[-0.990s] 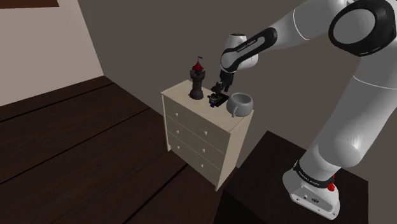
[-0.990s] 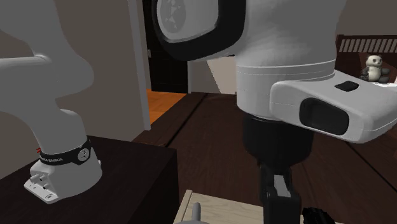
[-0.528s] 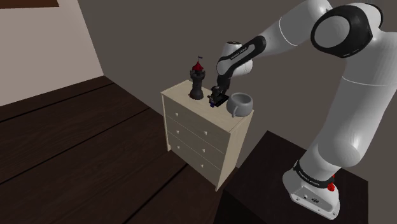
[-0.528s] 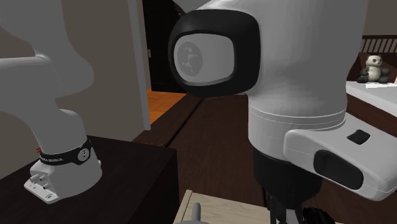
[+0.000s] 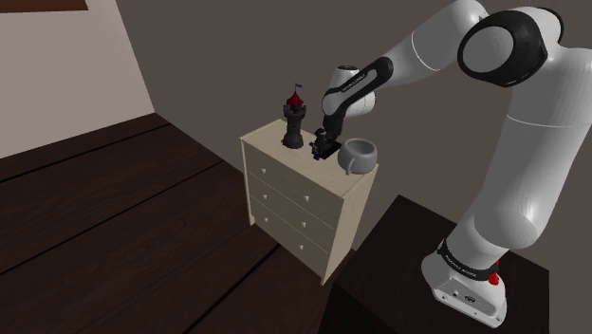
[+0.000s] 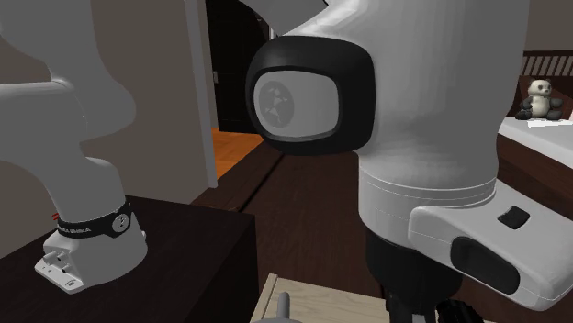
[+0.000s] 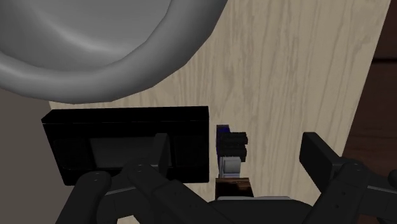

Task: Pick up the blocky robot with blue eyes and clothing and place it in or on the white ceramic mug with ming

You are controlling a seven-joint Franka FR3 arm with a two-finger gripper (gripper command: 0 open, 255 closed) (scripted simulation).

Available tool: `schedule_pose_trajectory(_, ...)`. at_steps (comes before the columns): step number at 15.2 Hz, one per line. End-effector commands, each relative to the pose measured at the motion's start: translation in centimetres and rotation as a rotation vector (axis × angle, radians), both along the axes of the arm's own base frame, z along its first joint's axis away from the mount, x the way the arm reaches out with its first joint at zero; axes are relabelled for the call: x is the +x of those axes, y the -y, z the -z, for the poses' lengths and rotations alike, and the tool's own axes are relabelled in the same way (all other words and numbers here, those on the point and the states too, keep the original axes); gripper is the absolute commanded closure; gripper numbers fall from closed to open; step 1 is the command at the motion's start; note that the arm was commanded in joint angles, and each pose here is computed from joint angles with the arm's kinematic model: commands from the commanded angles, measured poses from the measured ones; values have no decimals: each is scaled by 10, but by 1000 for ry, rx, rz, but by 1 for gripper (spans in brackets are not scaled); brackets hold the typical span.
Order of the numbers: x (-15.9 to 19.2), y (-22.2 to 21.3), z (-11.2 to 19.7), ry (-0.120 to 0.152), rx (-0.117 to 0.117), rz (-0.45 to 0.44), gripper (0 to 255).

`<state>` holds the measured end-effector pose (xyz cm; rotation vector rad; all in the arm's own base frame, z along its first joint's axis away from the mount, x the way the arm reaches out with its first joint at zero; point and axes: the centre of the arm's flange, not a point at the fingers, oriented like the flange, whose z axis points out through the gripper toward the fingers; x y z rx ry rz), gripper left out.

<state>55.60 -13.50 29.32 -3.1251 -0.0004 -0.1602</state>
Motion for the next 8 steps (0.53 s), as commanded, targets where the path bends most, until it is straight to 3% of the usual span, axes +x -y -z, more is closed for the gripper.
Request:
schedule_pose_trajectory(1, 0, 0, 0, 0, 0, 0, 0)
schedule_pose_trajectory(2, 0, 0, 0, 0, 0, 0, 255)
schedule_pose_trajectory(8, 0, 0, 0, 0, 0, 0, 255)
